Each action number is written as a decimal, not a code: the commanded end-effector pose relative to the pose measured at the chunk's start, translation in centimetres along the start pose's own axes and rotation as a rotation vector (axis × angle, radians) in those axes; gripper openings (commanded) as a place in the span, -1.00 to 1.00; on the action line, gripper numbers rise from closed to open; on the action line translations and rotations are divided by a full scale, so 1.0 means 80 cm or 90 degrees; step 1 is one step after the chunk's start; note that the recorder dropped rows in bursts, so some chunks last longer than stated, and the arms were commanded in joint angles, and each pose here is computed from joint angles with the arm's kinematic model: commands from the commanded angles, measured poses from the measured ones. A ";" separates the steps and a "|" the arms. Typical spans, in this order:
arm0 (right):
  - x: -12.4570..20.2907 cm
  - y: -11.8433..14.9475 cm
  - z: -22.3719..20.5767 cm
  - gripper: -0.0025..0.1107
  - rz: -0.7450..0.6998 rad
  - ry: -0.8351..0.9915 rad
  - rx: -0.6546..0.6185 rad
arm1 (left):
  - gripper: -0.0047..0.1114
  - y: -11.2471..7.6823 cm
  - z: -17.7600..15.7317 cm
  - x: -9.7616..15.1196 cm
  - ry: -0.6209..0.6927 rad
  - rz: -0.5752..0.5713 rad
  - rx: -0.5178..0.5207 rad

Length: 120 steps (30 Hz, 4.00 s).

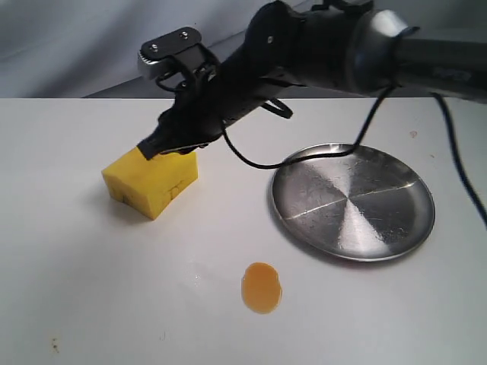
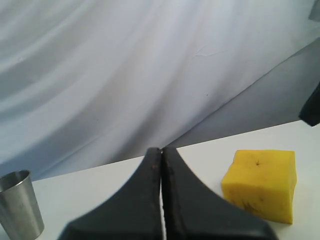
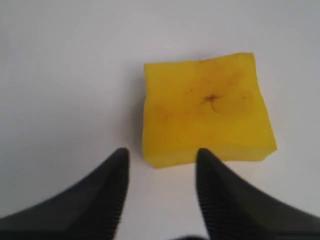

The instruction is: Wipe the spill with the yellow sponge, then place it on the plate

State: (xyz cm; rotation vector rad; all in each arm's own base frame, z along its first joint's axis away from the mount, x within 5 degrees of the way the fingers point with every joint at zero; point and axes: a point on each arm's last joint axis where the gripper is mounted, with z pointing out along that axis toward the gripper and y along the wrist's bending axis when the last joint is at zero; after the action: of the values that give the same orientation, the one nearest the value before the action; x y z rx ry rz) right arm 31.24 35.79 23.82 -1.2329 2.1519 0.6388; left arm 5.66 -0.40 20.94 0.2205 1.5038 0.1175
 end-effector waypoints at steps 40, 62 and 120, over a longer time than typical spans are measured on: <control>0.087 0.034 -0.051 -0.96 0.119 0.169 0.164 | -0.92 0.001 0.000 -0.002 -0.007 -0.011 -0.004; 0.265 0.053 -0.068 -0.96 0.166 0.302 0.154 | -0.92 0.001 0.000 -0.002 -0.007 -0.011 -0.004; 0.164 0.020 0.071 -0.96 0.109 0.419 0.188 | -0.92 0.001 0.000 -0.002 -0.007 -0.011 -0.004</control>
State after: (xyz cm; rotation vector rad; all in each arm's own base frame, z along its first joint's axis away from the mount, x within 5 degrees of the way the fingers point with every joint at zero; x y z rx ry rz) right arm 23.18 29.50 12.36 -1.2217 2.8804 -0.0885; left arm 5.66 -0.40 20.94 0.2205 1.5038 0.1175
